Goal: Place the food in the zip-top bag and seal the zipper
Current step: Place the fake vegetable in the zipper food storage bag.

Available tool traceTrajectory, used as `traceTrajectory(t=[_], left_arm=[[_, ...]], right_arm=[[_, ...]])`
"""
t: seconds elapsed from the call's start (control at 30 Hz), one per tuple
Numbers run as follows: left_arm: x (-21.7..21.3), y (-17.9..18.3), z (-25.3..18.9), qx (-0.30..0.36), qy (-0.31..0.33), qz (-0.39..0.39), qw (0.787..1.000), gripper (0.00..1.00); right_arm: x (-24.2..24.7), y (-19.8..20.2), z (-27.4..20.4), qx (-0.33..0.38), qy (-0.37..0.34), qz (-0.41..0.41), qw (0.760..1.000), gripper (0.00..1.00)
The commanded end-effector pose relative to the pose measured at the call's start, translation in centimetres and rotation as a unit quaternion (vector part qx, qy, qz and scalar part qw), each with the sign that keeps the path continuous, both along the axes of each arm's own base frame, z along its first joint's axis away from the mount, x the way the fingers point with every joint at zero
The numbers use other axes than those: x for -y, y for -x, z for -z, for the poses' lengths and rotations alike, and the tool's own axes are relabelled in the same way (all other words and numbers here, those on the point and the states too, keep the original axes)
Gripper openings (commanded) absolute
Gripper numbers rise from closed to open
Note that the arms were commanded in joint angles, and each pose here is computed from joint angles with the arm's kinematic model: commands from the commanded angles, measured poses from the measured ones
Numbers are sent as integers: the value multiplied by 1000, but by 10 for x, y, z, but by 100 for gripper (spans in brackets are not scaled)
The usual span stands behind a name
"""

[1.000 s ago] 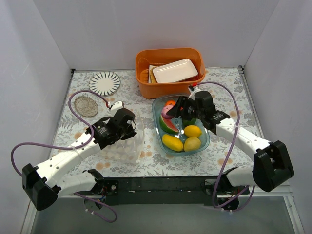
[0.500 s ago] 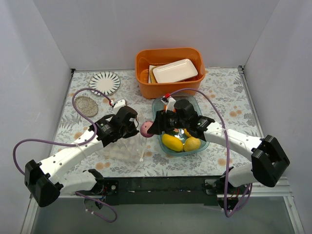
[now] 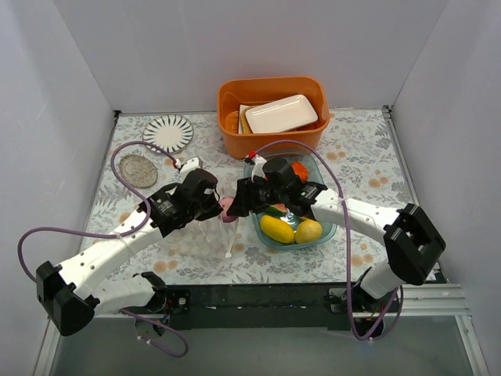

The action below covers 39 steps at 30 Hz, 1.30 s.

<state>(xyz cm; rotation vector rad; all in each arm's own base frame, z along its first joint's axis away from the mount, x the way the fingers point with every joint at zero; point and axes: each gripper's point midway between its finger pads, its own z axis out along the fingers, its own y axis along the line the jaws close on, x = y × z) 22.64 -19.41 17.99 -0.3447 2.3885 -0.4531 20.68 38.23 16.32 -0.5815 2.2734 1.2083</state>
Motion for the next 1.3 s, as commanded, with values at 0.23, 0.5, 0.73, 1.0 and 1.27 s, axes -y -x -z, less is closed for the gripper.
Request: traceTrajectory(t=[0.23, 0.5, 0.73, 1.0, 1.27], left_arm=[[-11, -5, -42, 41, 12, -23, 999, 0], [-25, -4, -51, 56, 11, -48, 997, 0], [-36, -3, -62, 73, 13, -72, 995, 0], [-35, -2, -59, 70, 18, -70, 995, 0], [-30, -2, -55, 67, 23, -61, 996, 0]], right_arm=[[-13, -7, -22, 61, 4, -23, 998, 62], [-2, -17, -67, 132, -31, 9, 991, 78], [49, -42, -66, 156, 29, 141, 977, 85], [133, -55, -10, 109, 171, 246, 948, 87], [201, -54, 20, 66, 283, 317, 903, 87]])
